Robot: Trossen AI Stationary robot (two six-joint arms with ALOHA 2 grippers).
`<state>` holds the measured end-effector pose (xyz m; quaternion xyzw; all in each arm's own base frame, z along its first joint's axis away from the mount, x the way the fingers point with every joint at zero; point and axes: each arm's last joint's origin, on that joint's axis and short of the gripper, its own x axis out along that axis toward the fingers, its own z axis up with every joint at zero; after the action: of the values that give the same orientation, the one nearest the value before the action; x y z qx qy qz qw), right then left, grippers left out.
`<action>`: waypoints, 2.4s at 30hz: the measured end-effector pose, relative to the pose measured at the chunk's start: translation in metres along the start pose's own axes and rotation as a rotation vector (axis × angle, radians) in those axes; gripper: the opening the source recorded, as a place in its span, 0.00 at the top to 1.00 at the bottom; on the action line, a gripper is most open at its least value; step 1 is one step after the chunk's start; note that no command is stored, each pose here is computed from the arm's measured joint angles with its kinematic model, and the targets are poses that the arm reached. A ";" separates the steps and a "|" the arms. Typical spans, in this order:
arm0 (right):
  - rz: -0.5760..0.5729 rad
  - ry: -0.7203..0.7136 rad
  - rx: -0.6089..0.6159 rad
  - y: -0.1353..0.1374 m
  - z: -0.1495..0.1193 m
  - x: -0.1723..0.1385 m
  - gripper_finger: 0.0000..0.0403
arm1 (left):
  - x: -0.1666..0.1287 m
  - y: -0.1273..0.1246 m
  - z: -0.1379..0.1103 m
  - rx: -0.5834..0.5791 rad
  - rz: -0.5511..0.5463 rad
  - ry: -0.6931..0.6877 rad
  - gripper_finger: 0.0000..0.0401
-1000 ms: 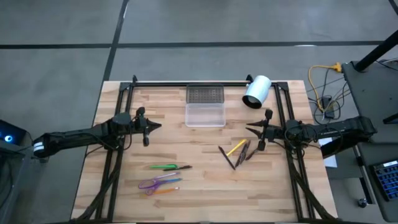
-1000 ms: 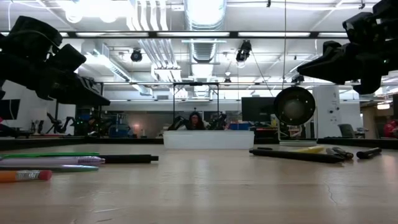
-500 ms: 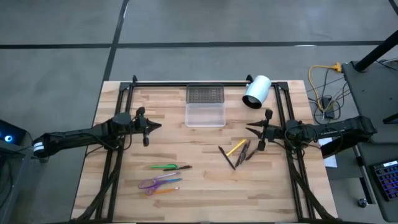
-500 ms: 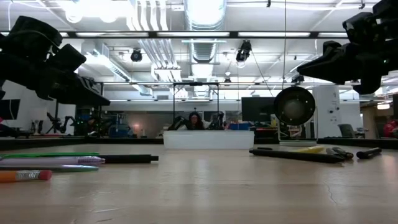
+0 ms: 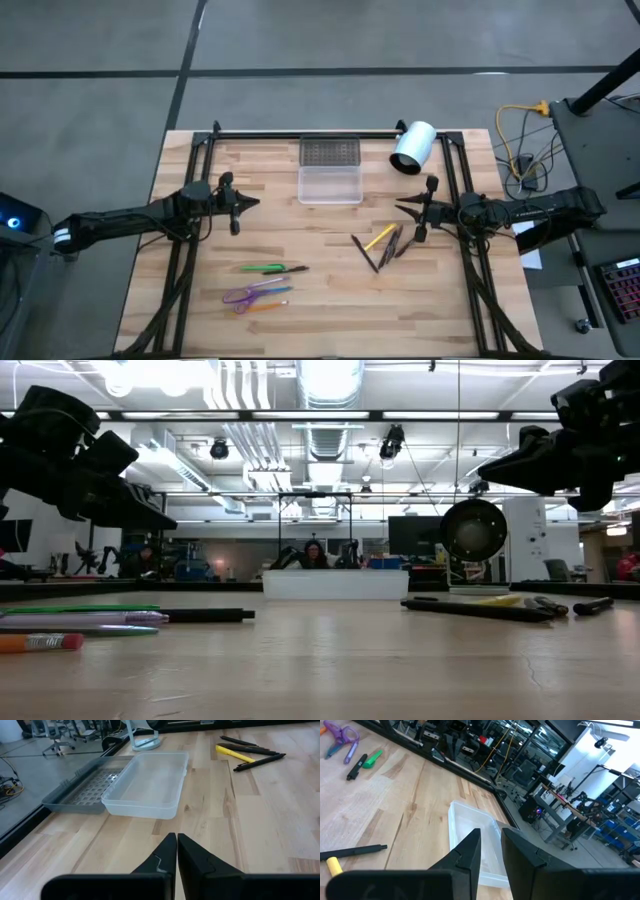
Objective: Pick & place school supplies into a supply box
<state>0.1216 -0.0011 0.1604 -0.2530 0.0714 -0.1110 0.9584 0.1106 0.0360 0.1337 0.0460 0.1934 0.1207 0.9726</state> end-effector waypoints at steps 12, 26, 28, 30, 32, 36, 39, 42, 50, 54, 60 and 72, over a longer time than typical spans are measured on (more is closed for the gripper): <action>0.000 0.000 0.000 0.000 0.000 0.000 0.83 | 0.000 0.000 0.000 0.000 0.000 0.000 1.00; 0.000 0.000 0.001 0.000 0.000 0.000 0.83 | 0.000 0.000 0.000 0.000 0.000 0.000 1.00; 0.000 0.000 0.000 0.000 0.000 0.000 0.83 | 0.000 0.000 0.000 0.000 0.000 0.000 1.00; 0.000 0.000 0.001 0.000 0.000 0.000 0.83 | 0.000 0.000 0.000 0.000 0.000 0.000 1.00; 0.000 0.000 0.000 0.000 0.000 0.000 0.83 | 0.000 0.000 0.000 0.000 0.000 0.000 1.00; 0.000 0.000 0.001 0.000 0.000 0.000 0.83 | 0.000 0.000 0.000 0.000 0.000 0.000 1.00; 0.000 0.000 0.001 0.000 0.000 0.000 0.83 | 0.000 0.000 0.000 0.000 0.000 0.000 1.00; 0.000 0.000 0.000 0.000 0.000 0.000 0.83 | 0.000 0.000 0.000 0.000 0.000 0.000 1.00; 0.000 -0.001 0.000 0.000 0.000 0.000 0.83 | 0.000 0.000 0.000 0.000 0.000 0.000 1.00; 0.000 0.000 0.000 0.000 0.000 0.000 0.83 | 0.000 0.000 0.000 0.000 0.000 0.000 1.00; 0.000 0.000 0.001 0.000 0.000 0.000 0.83 | 0.000 0.000 0.000 0.000 0.000 0.000 1.00; 0.000 0.000 0.001 0.000 0.000 0.000 0.83 | 0.000 0.001 0.004 0.091 0.015 -0.040 1.00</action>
<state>0.1216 -0.0011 0.1605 -0.2525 0.0712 -0.1111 0.9585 0.1118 0.0367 0.1377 0.0939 0.1787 0.1181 0.9723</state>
